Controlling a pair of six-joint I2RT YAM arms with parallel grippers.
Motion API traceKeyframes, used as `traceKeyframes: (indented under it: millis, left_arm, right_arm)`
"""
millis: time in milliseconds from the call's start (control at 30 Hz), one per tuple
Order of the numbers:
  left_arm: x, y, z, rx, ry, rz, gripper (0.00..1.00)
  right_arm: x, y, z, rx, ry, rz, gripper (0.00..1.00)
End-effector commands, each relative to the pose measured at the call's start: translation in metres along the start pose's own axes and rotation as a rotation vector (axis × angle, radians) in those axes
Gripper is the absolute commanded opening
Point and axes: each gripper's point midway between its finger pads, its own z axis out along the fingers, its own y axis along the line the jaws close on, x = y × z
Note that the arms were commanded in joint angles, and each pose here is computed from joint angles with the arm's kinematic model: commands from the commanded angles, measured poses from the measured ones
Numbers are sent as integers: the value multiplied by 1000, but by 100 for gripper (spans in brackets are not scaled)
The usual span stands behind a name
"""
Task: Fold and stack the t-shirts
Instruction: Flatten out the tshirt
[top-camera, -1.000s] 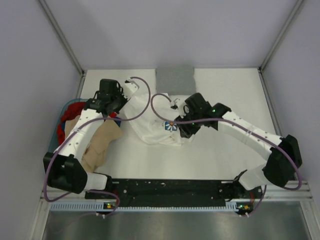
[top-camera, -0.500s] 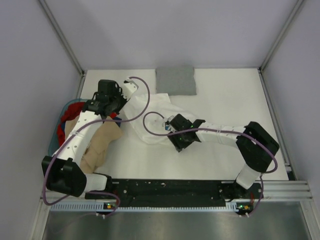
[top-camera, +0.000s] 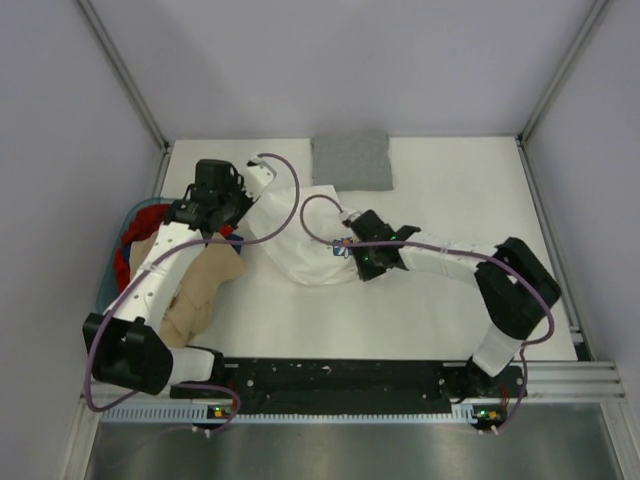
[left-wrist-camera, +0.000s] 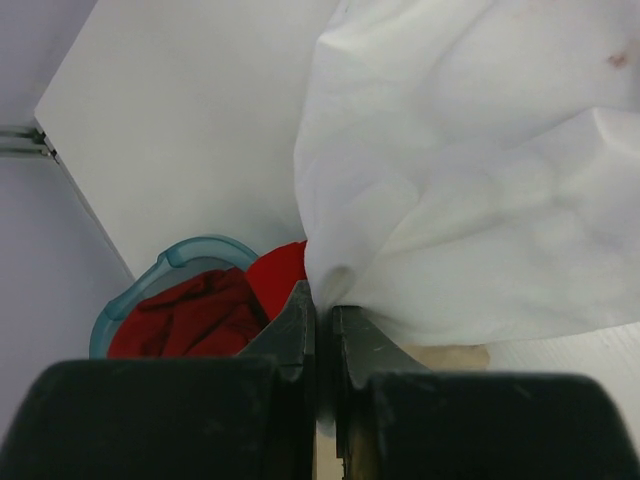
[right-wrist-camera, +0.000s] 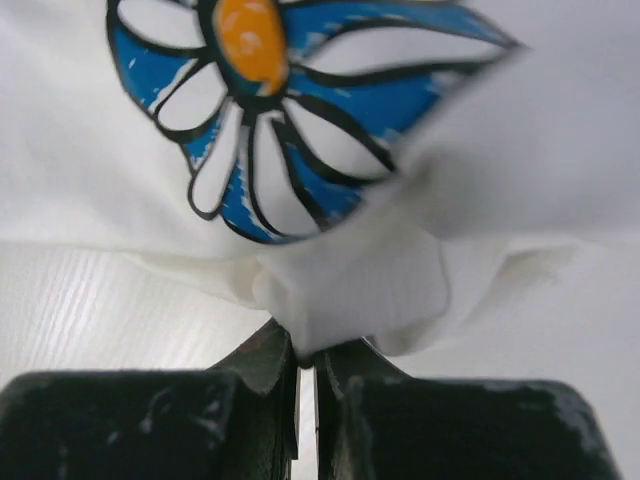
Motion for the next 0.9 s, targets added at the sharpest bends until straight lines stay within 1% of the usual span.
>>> traceKeyframes:
  millis: [0, 33, 100, 167, 200, 267, 333, 400, 567, 700, 800, 867]
  left_arm:
    - [-30, 28, -27, -84, -78, 8, 0]
    - [-36, 31, -33, -90, -87, 10, 0]
    - [-55, 26, -49, -28, -125, 14, 0]
    - [-89, 14, -78, 58, -210, 35, 0]
    - [-103, 7, -94, 92, -249, 50, 0]
    - [-127, 0, -125, 133, -327, 69, 0]
    - [-145, 6, -156, 127, -387, 72, 0]
    - [-155, 13, -181, 102, -425, 85, 0]
    - [-148, 6, -226, 114, -448, 116, 0]
    - [-138, 4, -244, 101, -436, 128, 0]
    - [-135, 8, -249, 82, -427, 123, 0]
    - [-137, 7, -250, 84, -436, 119, 0]
  right_arm:
    - [-71, -60, -86, 7, -303, 237, 0]
    - [-83, -75, -110, 12, -372, 264, 0]
    - [-109, -108, -171, 60, -534, 288, 0]
    - [-127, -131, -231, 132, -663, 261, 0]
    - [-130, -137, -258, 175, -707, 244, 0]
    - [-136, -143, -319, 252, -806, 196, 0]
    - [-137, -138, -364, 267, -870, 166, 0]
    - [-132, -130, -397, 260, -910, 141, 0]
    - [-102, -114, -447, 236, -966, 94, 0]
    - [-81, -113, -476, 272, -1017, 102, 0]
    - [-77, -120, -485, 319, -1027, 112, 0]
    - [-78, -129, -481, 366, -1008, 130, 0]
